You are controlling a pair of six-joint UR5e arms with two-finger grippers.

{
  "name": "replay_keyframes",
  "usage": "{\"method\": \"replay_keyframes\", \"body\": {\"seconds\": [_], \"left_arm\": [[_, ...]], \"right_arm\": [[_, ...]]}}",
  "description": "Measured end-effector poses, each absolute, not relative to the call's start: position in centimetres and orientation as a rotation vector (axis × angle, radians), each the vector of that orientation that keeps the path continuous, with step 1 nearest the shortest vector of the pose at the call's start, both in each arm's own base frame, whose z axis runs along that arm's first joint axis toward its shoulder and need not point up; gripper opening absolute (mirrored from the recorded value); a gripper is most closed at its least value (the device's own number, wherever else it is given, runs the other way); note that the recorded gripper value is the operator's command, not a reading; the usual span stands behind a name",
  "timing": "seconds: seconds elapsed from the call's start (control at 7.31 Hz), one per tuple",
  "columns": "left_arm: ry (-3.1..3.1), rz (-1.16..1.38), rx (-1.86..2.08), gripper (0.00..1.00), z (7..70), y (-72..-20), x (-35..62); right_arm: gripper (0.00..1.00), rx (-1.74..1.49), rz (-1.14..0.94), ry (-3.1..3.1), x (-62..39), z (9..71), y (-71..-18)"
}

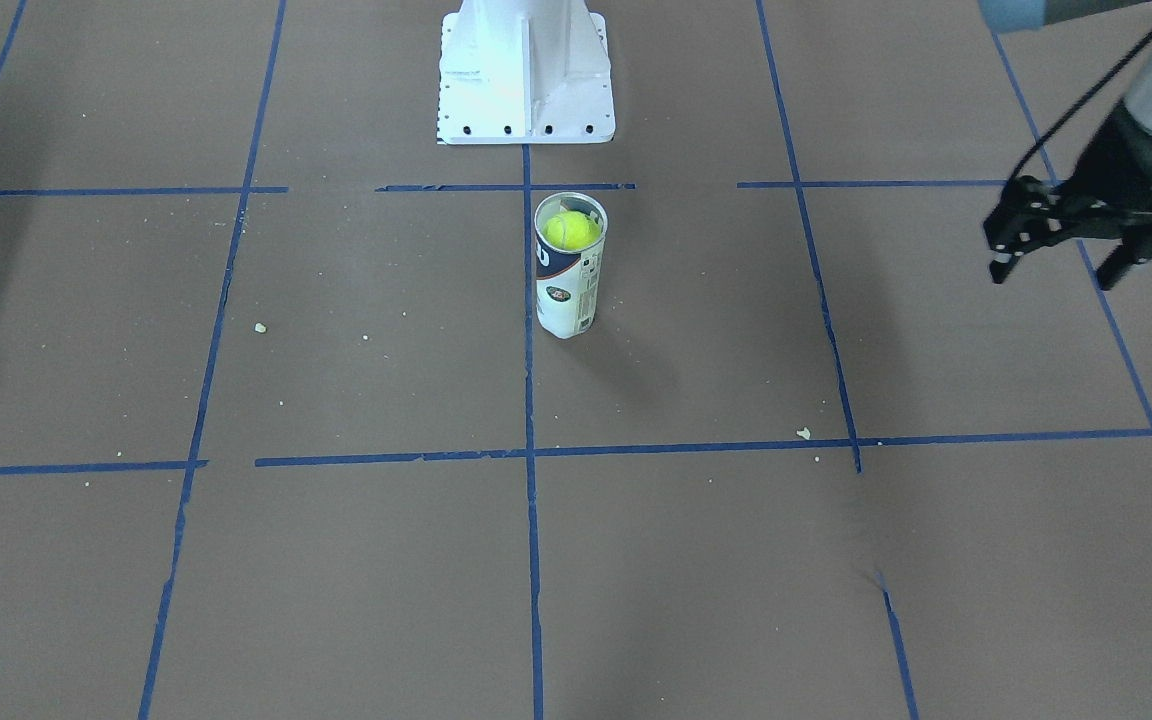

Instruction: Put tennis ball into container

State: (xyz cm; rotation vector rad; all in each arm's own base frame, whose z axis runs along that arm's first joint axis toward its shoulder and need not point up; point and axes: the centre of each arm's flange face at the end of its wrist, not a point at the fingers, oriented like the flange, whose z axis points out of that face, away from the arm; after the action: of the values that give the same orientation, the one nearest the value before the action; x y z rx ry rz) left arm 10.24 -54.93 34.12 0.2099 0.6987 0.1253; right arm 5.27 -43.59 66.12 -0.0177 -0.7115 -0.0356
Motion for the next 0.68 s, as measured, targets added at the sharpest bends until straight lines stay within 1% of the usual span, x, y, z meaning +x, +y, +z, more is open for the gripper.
{"method": "replay_keyframes", "body": {"seconds": [0.14,0.27,0.41,0.68], "left_arm": [[0.661,0.171,0.211,1.00,38.9,-56.0,5.0],[0.635,0.196,0.209,1.00,43.9,-56.0,0.4],[0.634,0.202,0.199,1.00,48.7,-54.9,-2.9],[0.683,0.168,0.144,1.00,56.7,-50.7,-6.2]], "right_arm": [[1.00,-0.017,-0.036,-0.712,5.3,66.1,-43.6],[1.00,-0.018,-0.036,-0.712,5.3,66.1,-43.6],[1.00,-0.018,-0.036,-0.712,5.3,66.1,-43.6],[1.00,-0.018,-0.036,-0.712,5.3,66.1,-43.6]]}}
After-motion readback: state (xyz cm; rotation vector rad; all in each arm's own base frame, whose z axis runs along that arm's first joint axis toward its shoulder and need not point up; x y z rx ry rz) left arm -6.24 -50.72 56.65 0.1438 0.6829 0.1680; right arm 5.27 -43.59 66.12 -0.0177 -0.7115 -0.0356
